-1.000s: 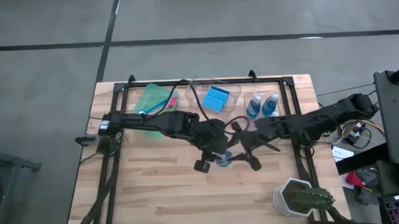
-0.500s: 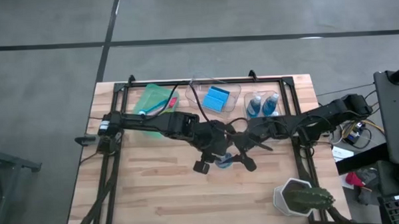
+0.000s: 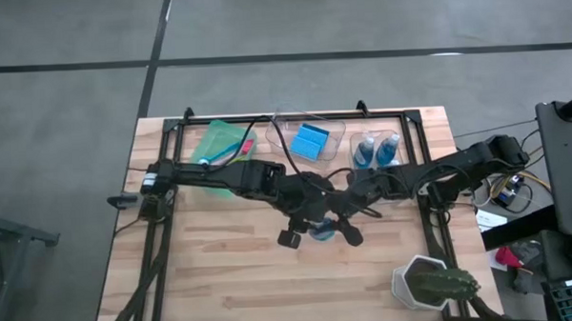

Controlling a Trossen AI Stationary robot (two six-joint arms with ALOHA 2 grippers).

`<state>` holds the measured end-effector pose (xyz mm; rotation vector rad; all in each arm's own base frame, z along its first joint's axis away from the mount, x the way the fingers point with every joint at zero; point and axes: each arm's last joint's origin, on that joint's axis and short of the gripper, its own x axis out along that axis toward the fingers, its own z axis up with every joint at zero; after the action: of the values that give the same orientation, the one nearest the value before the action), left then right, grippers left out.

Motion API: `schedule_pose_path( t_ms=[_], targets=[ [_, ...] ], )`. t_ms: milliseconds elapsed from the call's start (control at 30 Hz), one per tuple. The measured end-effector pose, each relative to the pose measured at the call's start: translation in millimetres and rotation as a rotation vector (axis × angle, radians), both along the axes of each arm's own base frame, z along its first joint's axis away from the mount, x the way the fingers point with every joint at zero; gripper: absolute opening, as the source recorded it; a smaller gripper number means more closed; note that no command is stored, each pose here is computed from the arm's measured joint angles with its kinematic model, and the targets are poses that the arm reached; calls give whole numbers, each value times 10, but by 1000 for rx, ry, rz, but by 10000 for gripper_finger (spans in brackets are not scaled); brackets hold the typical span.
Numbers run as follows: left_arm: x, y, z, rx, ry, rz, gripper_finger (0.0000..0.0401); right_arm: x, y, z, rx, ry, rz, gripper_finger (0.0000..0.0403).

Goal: Pick & Place Kitchen Sink Supplies
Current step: Put the blue dishwashing liquid bottle into the right transparent bin

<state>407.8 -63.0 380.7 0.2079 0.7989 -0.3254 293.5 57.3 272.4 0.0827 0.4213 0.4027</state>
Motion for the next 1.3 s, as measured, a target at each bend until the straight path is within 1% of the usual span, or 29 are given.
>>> schedule_pose_path(
  t_ms=[100,167,367,567,733,933,1167,1300],
  targets=[
    [2,1,6,-2,-5,6,149,-20,-4,16,2,6,-2,140],
    [-1,5,14,0,-8,22,158,-38,-8,30,0,7,-6,140],
    [-53,29,75,30,-20,63,191,-78,-10,-13,5,68,-20,147],
    [-202,74,262,65,-70,108,220,-108,-18,-33,21,118,-43,143],
    [-365,72,448,48,-118,100,220,-193,-64,5,-17,134,-140,143],
    [-576,60,609,11,-155,82,219,-395,-125,100,-40,76,-221,142],
    [-884,88,593,-3,-144,117,218,-735,-204,174,-28,1,-298,142],
    [-1088,124,514,-15,-163,154,218,-921,-254,239,-31,-14,-361,142]
  ],
)
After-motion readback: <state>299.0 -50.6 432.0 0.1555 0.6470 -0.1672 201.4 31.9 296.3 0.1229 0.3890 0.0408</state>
